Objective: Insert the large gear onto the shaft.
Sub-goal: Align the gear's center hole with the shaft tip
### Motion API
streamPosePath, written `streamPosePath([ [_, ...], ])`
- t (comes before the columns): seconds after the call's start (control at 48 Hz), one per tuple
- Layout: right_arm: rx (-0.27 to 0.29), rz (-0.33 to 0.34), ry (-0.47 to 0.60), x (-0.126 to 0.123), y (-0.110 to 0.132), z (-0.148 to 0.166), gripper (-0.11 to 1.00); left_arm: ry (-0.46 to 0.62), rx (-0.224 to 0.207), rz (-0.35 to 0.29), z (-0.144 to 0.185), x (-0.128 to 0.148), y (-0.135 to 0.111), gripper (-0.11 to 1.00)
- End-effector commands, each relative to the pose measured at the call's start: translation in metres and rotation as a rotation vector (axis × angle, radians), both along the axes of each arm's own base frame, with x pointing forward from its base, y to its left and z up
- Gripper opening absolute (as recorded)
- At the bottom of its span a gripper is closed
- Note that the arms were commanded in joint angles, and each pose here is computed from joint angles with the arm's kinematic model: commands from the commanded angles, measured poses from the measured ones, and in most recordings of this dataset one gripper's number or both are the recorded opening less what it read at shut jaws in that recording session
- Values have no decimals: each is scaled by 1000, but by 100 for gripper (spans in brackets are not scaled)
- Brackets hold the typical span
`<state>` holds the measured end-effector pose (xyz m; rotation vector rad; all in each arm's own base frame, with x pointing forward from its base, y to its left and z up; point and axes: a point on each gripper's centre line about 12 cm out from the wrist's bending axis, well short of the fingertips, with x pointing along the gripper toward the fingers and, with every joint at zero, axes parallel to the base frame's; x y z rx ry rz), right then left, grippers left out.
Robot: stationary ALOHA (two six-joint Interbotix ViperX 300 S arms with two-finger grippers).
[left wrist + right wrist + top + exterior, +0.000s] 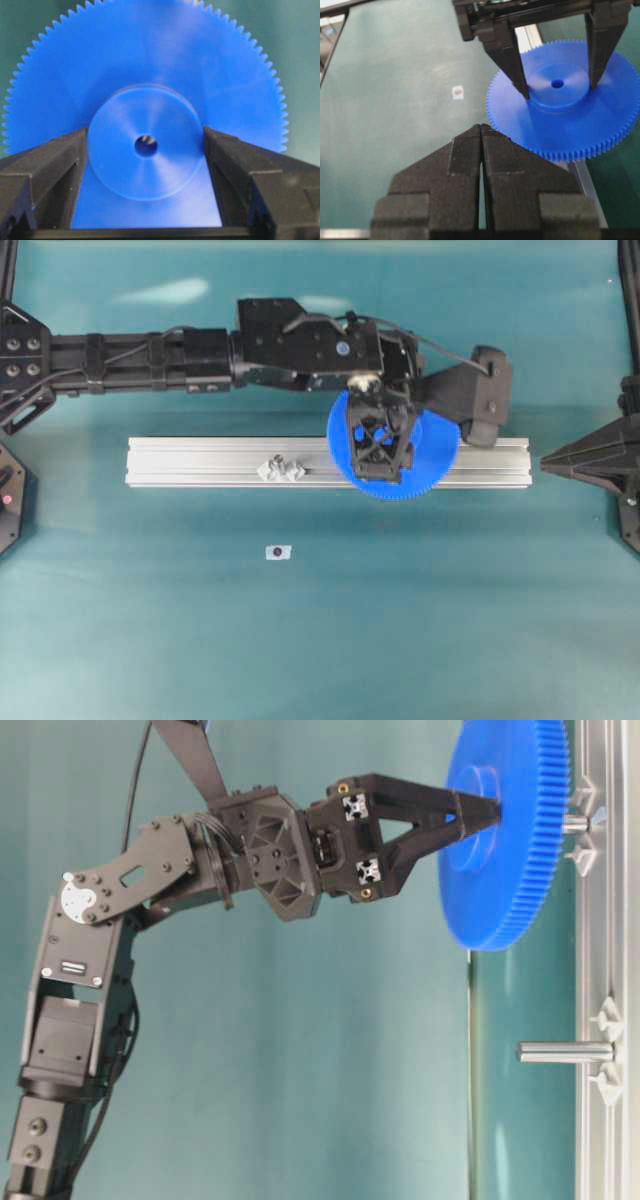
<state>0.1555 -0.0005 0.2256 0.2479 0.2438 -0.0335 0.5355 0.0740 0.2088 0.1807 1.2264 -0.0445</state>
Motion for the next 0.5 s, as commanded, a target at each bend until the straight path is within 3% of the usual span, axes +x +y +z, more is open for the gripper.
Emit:
streamPosePath([
  [0.0,7,-4,-11,1,0,4,1,-45,11,23,20,-2,15,77],
  [0.479,7,-4,-14,2,0,4,1,-19,5,32,12,-7,15,77],
])
